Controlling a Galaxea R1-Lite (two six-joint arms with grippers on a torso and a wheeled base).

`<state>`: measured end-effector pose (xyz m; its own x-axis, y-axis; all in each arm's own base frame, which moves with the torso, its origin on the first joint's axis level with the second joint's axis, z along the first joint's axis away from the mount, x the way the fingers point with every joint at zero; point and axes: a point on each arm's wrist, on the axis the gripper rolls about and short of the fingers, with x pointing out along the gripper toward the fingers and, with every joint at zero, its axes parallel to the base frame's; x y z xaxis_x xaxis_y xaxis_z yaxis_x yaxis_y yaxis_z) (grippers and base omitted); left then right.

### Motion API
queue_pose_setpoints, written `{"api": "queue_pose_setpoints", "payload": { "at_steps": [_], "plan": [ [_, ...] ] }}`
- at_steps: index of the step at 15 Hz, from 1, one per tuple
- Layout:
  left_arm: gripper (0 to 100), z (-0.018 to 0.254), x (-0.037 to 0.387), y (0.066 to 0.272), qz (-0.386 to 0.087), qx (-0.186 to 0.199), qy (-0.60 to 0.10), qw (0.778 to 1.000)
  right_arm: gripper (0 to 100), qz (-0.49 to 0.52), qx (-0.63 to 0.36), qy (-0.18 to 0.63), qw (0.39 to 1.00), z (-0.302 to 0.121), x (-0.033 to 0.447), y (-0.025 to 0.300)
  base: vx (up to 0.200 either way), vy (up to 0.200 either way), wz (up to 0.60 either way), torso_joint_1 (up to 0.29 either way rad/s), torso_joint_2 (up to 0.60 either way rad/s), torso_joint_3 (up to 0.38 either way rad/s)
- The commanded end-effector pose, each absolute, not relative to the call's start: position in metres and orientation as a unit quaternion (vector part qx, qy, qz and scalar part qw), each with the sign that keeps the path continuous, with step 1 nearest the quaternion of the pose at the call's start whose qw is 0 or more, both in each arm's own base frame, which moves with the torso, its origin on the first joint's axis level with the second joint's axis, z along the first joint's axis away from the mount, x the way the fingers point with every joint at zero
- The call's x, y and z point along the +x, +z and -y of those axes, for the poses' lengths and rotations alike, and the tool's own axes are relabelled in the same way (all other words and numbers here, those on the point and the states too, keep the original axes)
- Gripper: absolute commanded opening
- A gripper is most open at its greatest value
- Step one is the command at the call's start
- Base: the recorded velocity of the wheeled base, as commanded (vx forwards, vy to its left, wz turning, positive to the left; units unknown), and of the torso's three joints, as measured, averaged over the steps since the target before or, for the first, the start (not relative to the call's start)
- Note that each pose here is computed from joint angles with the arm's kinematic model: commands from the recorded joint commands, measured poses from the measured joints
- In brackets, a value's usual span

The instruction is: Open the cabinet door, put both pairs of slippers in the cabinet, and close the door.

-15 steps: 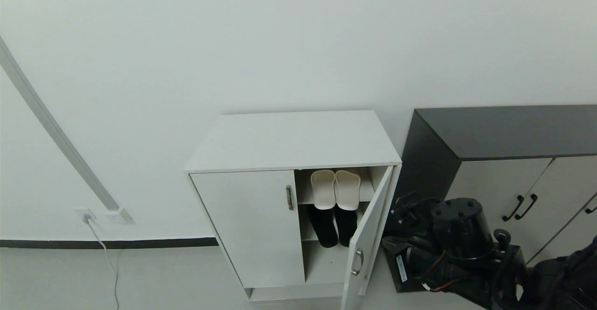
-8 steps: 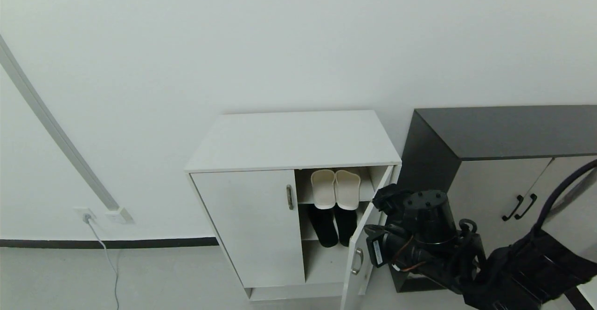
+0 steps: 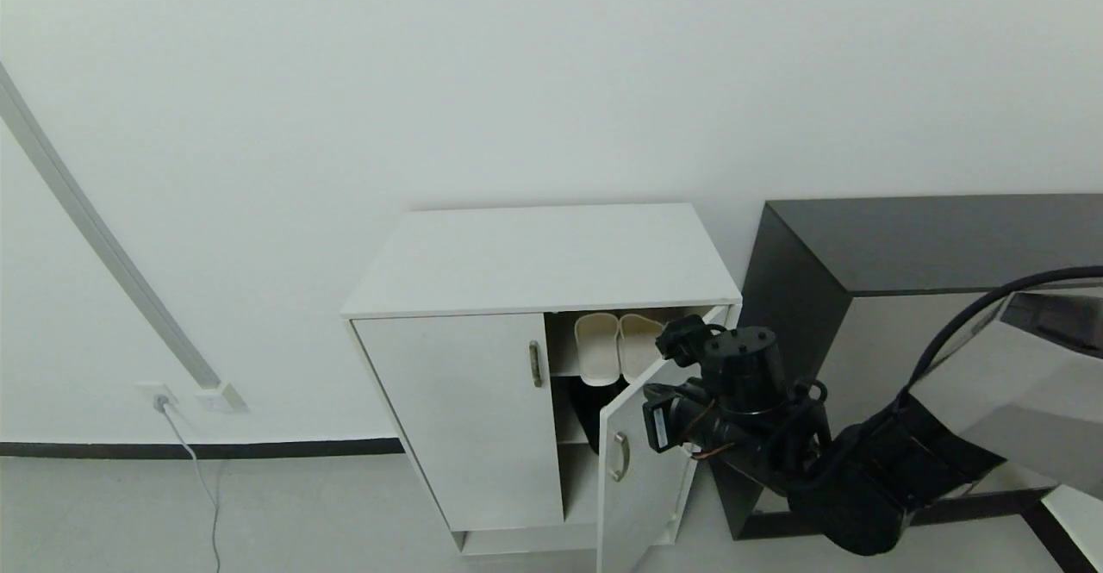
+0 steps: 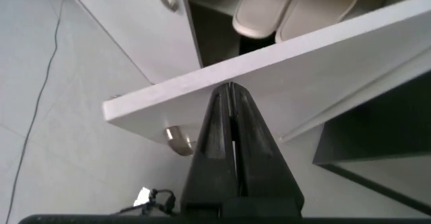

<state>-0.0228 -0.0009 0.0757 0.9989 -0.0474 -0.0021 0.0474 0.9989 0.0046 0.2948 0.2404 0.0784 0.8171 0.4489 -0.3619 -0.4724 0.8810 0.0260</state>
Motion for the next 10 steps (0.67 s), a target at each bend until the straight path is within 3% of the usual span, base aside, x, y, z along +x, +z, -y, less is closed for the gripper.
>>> {"api": "queue_pose_setpoints", "payload": {
  "at_steps": [1, 10],
  "plan": [
    [0, 0.001, -0.023, 0.075, -0.001, 0.002, -0.024, 1.0, 0, -0.187, -0.034, 0.234, 0.953, -0.246, 0.311, 0.064, 0.0, 0.0, 0.0, 0.0, 0.0, 0.0],
    [0, 0.001, -0.023, 0.076, -0.001, 0.002, -0.024, 1.0, 0, -0.157, -0.019, 0.214, 0.964, -0.259, 0.361, 0.05, 0.0, 0.0, 0.0, 0.0, 0.0, 0.0]
  ]
}}
